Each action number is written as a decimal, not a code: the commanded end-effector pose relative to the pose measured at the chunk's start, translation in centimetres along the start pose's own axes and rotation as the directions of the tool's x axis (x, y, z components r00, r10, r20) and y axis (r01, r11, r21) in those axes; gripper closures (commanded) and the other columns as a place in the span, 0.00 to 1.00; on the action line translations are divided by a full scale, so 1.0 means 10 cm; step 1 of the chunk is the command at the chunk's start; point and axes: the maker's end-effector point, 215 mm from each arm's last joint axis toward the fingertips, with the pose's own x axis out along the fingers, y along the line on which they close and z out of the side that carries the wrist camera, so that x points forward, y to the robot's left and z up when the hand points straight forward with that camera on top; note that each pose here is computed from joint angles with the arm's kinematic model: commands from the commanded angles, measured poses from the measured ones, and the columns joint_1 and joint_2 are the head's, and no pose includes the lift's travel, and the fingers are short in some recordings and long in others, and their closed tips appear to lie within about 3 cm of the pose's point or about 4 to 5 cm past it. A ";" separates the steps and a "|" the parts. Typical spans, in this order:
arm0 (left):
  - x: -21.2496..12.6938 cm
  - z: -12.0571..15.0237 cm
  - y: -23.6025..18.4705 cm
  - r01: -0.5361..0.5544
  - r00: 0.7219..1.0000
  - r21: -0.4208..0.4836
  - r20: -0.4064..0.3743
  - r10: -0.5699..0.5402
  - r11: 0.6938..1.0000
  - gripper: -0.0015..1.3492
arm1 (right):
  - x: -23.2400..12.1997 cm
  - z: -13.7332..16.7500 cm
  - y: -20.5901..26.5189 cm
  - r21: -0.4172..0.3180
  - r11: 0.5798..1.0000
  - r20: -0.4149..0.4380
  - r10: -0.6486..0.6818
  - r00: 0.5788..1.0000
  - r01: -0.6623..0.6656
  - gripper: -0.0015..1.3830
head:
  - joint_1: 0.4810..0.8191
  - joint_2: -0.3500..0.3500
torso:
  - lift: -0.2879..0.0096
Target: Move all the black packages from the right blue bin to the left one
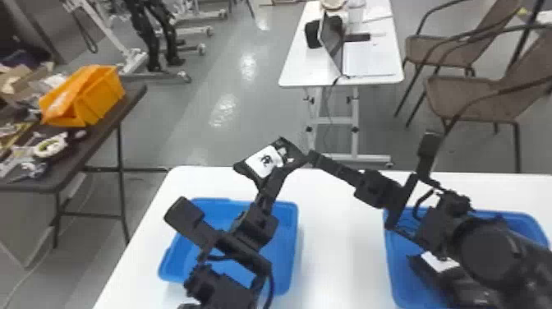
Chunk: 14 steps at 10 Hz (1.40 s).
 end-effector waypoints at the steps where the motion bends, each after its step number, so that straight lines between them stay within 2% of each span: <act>1: -0.03 0.07 -0.01 -0.006 0.999 0.003 0.039 0.006 1.000 0.91 | 0.00 -0.01 0.00 -0.001 1.000 -0.001 0.001 1.000 -0.001 0.92 | 0.63 0.84 | 0.82; 2: -0.03 0.10 -0.01 -0.005 0.999 0.012 0.045 0.005 1.000 0.91 | -0.01 -0.02 -0.01 0.008 1.000 -0.001 0.000 1.000 0.000 0.66 | 0.63 0.85 | 0.82; 3: -0.04 0.18 0.06 -0.019 0.998 0.049 0.062 0.016 0.999 0.91 | -0.05 -0.01 -0.04 -0.008 1.000 0.001 -0.012 1.000 0.012 0.22 | 0.63 0.85 | 0.82; 4: -0.12 0.32 0.30 -0.080 0.993 0.137 0.099 0.067 0.987 0.91 | -0.16 0.07 -0.15 -0.074 0.996 0.006 -0.055 0.998 0.056 0.01 | 0.63 0.86 | 0.82; 6: -0.39 0.43 0.95 -0.216 0.975 0.356 0.127 0.182 0.909 0.91 | -0.54 0.13 -0.39 -0.197 0.966 -0.002 -0.169 0.986 0.165 0.16 | 0.63 0.89 | 0.82; 8: -0.75 0.29 1.48 -0.279 0.957 0.545 0.090 0.276 0.791 0.91 | -0.86 0.00 -0.57 -0.230 0.942 -0.003 -0.249 0.968 0.242 0.23 | 0.63 0.91 | 0.82; 9: -0.84 0.22 1.61 -0.262 0.954 0.632 0.055 0.294 0.730 0.91 | -1.00 0.03 -0.63 -0.253 0.926 0.017 -0.283 0.959 0.278 0.23 | 0.63 0.92 | 0.82; 10: -0.83 0.15 1.63 -0.209 0.958 0.705 0.009 0.286 0.678 0.83 | -1.12 0.08 -0.66 -0.267 0.914 0.051 -0.302 0.952 0.304 0.23 | 0.63 0.92 | 0.82; 11: -0.78 0.11 1.61 -0.152 0.964 0.754 -0.030 0.264 0.639 0.41 | -1.21 0.14 -0.66 -0.279 0.907 0.079 -0.306 0.949 0.315 0.23 | 0.63 0.92 | 0.82; 12: -0.72 0.00 1.63 -0.085 0.960 0.758 -0.111 0.257 0.647 0.02 | -1.31 0.16 -0.67 -0.297 0.894 0.083 -0.326 0.942 0.336 0.23 | 0.63 0.87 | 0.82; 13: -0.68 0.02 1.61 -0.049 0.961 0.767 -0.139 0.240 0.639 0.01 | -1.38 0.12 -0.68 -0.296 0.890 0.082 -0.337 0.938 0.346 0.23 | 0.63 0.86 | 0.82; 14: -0.70 0.11 1.58 -0.066 0.966 0.768 -0.111 0.234 0.637 0.14 | -1.48 0.02 -0.72 -0.295 0.883 0.065 -0.362 0.930 0.365 0.23 | 0.63 0.83 | 0.82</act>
